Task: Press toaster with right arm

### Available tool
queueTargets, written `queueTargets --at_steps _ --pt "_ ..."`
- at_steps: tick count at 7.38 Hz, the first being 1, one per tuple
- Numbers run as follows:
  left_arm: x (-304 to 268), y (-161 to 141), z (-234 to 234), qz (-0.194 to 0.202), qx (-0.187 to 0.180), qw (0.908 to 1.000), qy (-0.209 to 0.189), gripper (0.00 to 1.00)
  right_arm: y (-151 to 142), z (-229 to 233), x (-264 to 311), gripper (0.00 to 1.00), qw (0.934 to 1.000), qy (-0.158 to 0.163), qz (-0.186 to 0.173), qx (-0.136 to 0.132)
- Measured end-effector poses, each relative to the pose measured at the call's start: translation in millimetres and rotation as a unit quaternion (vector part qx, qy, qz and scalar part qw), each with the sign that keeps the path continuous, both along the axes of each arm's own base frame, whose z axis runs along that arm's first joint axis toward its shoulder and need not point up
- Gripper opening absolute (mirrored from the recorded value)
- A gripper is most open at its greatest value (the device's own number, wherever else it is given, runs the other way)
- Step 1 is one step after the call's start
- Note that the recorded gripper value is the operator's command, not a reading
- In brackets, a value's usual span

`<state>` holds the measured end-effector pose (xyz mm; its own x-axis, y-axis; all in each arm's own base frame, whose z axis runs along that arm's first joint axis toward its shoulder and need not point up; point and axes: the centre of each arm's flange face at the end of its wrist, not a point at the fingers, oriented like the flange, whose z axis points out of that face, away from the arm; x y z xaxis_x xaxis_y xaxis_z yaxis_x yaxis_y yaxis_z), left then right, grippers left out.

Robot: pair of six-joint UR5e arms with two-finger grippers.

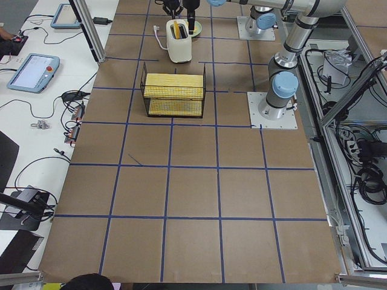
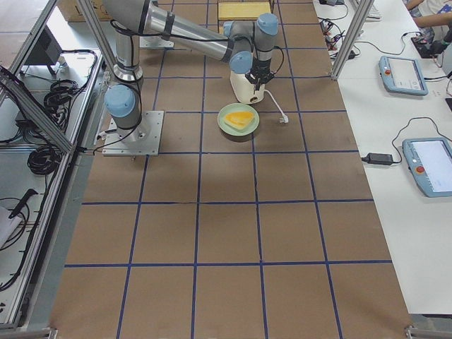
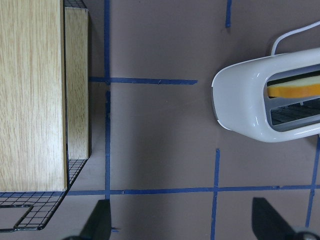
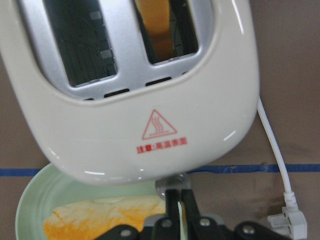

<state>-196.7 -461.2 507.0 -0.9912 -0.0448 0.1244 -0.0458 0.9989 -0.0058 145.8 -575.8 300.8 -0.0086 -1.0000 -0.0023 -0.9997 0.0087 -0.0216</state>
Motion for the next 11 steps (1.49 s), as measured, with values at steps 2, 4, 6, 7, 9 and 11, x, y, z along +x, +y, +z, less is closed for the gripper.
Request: queueTargets --at_steps 2,4,6,7,9,11 --pt "0.0 0.0 0.0 0.0 0.0 1.0 0.0 1.0 -3.9 -11.8 0.7 0.17 1.0 0.0 0.0 0.003" --pt "0.0 0.0 0.0 0.0 0.0 1.0 0.0 1.0 -1.6 -22.4 0.7 0.18 1.0 0.0 0.002 0.007" --pt "0.0 0.0 0.0 0.0 0.0 1.0 0.0 1.0 4.4 -34.9 0.6 0.18 1.0 0.0 0.002 0.002" --pt "0.0 0.0 0.0 0.0 0.0 1.0 0.0 1.0 6.2 -37.9 0.6 0.18 1.0 0.0 0.001 0.0" --pt "0.0 0.0 0.1 0.0 0.0 1.0 0.0 1.0 5.5 -35.1 0.7 0.18 1.0 0.0 -0.003 -0.006" --pt "0.0 0.0 0.2 0.0 0.0 1.0 0.0 1.0 0.8 -11.2 2.8 0.19 0.9997 -0.001 -0.02 -0.016"
